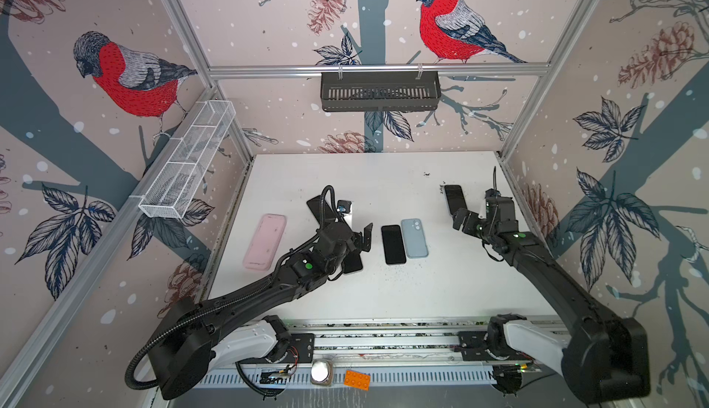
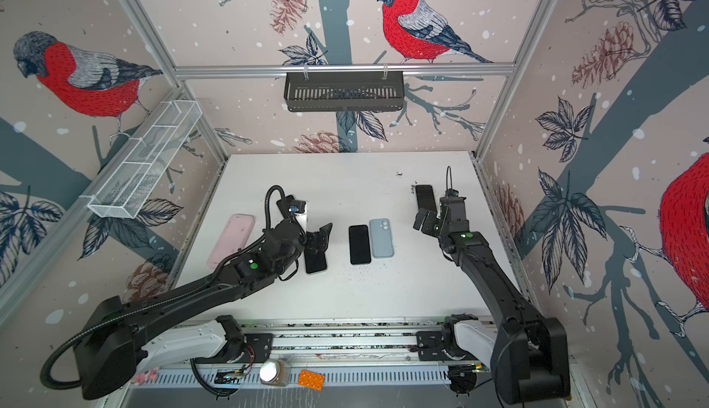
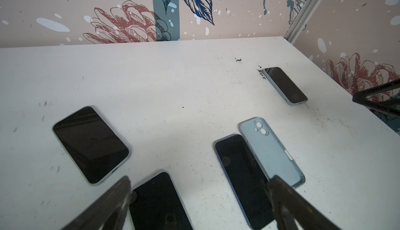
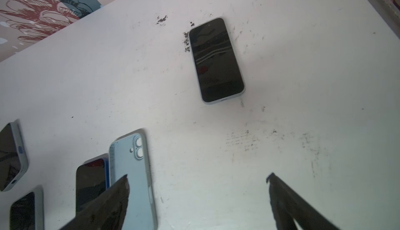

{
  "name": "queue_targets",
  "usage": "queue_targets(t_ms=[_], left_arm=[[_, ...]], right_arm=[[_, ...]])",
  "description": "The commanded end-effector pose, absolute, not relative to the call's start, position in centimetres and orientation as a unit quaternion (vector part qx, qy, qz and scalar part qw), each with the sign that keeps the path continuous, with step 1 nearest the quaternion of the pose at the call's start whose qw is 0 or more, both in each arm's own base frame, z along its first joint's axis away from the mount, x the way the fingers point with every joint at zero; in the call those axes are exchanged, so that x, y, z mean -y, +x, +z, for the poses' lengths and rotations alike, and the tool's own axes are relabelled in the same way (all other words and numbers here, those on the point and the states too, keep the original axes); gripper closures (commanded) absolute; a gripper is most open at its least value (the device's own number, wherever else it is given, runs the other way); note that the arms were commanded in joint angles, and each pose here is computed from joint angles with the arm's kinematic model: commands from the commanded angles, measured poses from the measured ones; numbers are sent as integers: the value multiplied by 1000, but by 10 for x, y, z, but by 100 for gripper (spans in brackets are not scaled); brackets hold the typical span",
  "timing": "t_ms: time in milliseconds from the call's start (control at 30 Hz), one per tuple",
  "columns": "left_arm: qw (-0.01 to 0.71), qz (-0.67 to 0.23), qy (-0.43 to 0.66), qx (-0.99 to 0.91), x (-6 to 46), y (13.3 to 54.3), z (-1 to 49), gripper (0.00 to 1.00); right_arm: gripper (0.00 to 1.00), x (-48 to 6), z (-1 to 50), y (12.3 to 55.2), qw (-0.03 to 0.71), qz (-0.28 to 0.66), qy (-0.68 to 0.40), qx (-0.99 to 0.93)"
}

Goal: Take the phone out of the phone case
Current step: Pick up the phone from the top-right of the table.

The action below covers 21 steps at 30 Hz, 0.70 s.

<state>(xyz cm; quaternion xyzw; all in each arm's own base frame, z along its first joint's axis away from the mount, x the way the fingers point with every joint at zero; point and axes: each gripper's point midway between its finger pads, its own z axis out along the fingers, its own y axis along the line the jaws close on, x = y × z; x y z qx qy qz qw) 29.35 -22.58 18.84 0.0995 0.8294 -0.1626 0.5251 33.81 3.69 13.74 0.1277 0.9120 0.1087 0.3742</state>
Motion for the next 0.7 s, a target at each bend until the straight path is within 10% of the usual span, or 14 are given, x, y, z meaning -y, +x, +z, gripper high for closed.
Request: queue_targets(t_ms=[0, 667], left_arm=[[529, -157, 72, -831, 224, 302, 184, 2], [496, -158, 77, -850, 231, 309, 158, 2]], right_arm=[[0, -38, 134, 348, 370, 124, 106, -915], [0, 2, 89, 384, 351, 7, 131, -927]])
